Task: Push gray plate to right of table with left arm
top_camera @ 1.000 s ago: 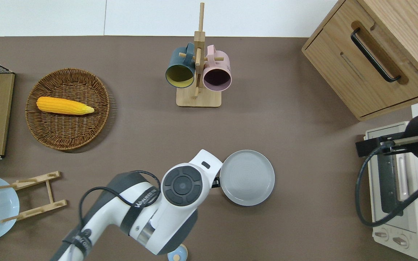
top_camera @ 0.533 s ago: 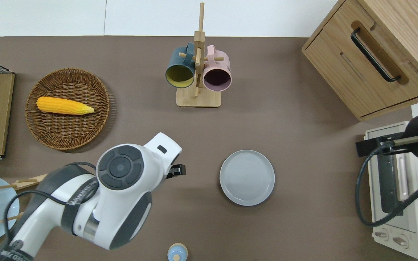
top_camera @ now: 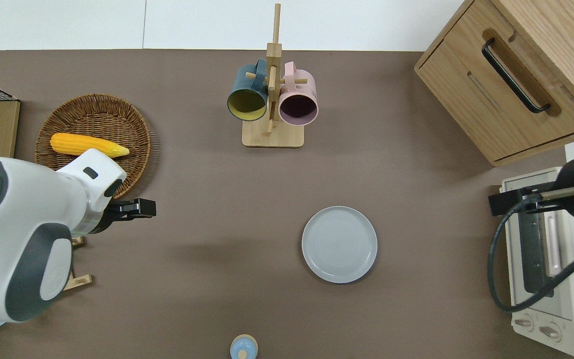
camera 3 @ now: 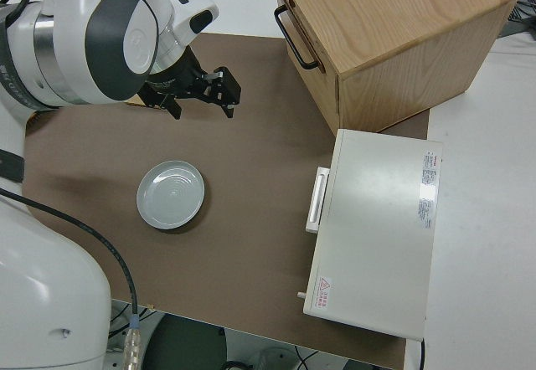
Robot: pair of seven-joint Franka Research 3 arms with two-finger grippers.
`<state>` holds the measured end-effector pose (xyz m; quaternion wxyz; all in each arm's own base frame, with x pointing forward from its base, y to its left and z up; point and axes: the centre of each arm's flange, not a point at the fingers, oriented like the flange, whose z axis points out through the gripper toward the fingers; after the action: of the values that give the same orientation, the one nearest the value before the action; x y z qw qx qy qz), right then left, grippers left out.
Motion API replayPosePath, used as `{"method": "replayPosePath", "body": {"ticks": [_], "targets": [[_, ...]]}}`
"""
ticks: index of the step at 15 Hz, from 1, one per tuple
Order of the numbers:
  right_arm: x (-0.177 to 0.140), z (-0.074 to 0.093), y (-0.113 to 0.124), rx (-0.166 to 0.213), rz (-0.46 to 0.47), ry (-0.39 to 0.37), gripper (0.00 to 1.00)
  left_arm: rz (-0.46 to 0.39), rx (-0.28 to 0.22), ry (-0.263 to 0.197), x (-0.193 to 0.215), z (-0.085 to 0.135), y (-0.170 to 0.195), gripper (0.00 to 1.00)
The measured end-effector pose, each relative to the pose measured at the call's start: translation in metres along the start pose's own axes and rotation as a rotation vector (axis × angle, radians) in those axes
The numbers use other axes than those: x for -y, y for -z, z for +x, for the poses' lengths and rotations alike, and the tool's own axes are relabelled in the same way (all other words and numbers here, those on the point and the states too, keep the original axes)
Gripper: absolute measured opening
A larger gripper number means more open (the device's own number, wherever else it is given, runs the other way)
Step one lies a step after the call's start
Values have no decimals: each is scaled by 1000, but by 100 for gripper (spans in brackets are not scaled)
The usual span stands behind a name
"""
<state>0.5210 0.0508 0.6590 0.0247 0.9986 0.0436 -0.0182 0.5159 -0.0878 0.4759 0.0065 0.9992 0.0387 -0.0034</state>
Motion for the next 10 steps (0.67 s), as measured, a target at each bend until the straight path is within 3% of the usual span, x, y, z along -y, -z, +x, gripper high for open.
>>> {"method": "replayPosePath", "body": {"ticks": [5, 10], "targets": [[0, 0, 0, 0, 0, 0, 100, -12, -17, 20, 51, 13, 55, 100], [0, 0, 0, 0, 0, 0, 100, -19, -17, 33, 83, 17, 70, 100]]}}
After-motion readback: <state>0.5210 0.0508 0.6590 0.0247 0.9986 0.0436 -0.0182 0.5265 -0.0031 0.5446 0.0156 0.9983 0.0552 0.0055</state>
